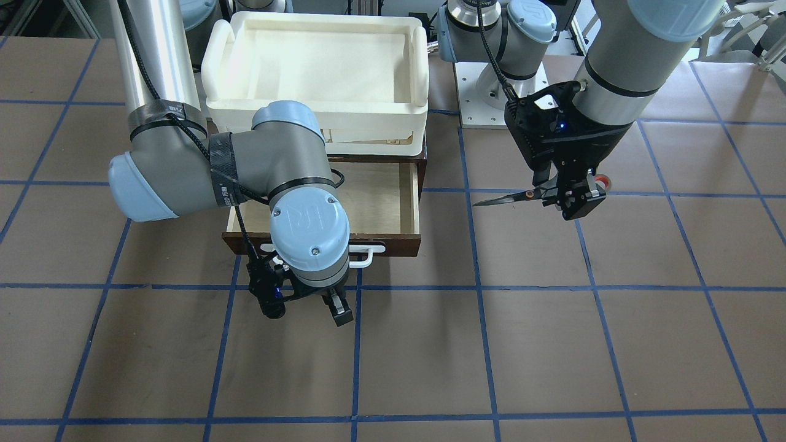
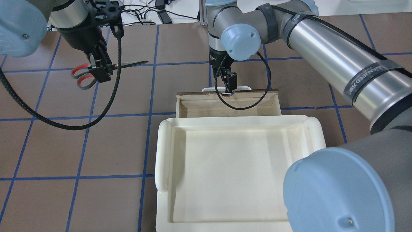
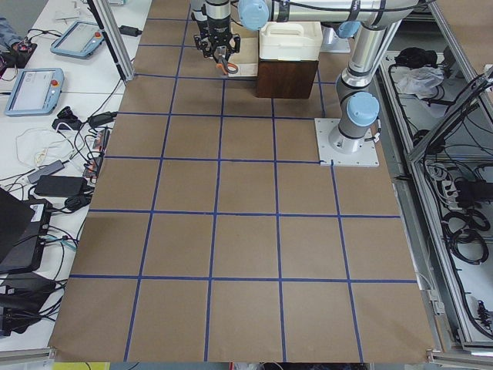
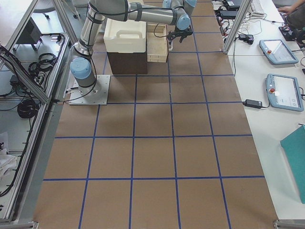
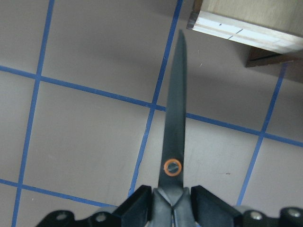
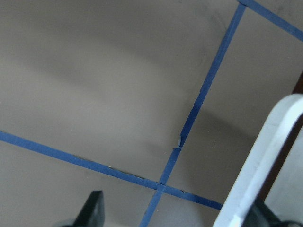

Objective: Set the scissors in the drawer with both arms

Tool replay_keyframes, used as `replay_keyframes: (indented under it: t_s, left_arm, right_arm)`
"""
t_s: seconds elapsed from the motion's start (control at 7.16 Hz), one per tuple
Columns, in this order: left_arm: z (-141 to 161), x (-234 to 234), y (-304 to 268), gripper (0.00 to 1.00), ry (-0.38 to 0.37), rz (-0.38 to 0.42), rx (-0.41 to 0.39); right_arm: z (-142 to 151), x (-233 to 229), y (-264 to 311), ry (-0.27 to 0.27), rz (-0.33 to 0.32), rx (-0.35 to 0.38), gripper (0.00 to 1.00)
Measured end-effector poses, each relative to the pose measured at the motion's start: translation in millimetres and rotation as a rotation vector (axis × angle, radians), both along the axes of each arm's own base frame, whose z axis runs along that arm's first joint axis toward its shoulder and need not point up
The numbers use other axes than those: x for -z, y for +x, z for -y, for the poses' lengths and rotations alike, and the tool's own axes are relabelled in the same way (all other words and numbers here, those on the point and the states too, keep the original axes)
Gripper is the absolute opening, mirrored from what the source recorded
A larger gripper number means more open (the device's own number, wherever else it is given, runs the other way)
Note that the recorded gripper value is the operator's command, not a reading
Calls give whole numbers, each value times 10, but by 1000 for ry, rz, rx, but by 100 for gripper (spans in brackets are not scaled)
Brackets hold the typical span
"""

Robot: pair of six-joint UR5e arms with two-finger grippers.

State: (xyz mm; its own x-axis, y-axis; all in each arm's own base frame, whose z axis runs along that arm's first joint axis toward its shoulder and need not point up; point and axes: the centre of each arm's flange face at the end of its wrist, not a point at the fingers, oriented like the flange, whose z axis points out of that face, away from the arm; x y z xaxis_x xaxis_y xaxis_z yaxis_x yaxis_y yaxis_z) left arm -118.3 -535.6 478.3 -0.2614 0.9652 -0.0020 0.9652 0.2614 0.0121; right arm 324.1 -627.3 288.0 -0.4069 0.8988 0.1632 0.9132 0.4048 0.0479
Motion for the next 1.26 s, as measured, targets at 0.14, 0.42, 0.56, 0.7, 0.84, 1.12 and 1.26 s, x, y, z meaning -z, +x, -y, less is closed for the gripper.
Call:
replay_keyframes:
  t_s: [0.14,0.42,0.56,0.7,0.84,1.12,1.26]
  left_arm:
    - [-1,0,2,13,0,2,0]
    - [2,4,3,13,1,3,-2]
    - [7,12,4,13,3,4,-3]
    - [18,31,4,13,6,3,-5]
    - [37,64,-1,13,12,1,-9]
    - [56,113,-101,12,19,-9,14]
    - [6,108,-315,12,19,-13,58]
  right_arm:
    - [27,2,-21,-7,0,1,100]
    - [78,9,-49,-24,-2,-4,100]
    - [116,-4,-63,-36,-6,-7,100]
    - [149,-8,-71,-43,-6,-8,100]
    - [165,-6,-69,-46,-3,-13,100]
    - [196,22,-59,-53,7,-26,100]
    - [227,54,-48,-61,11,-28,100]
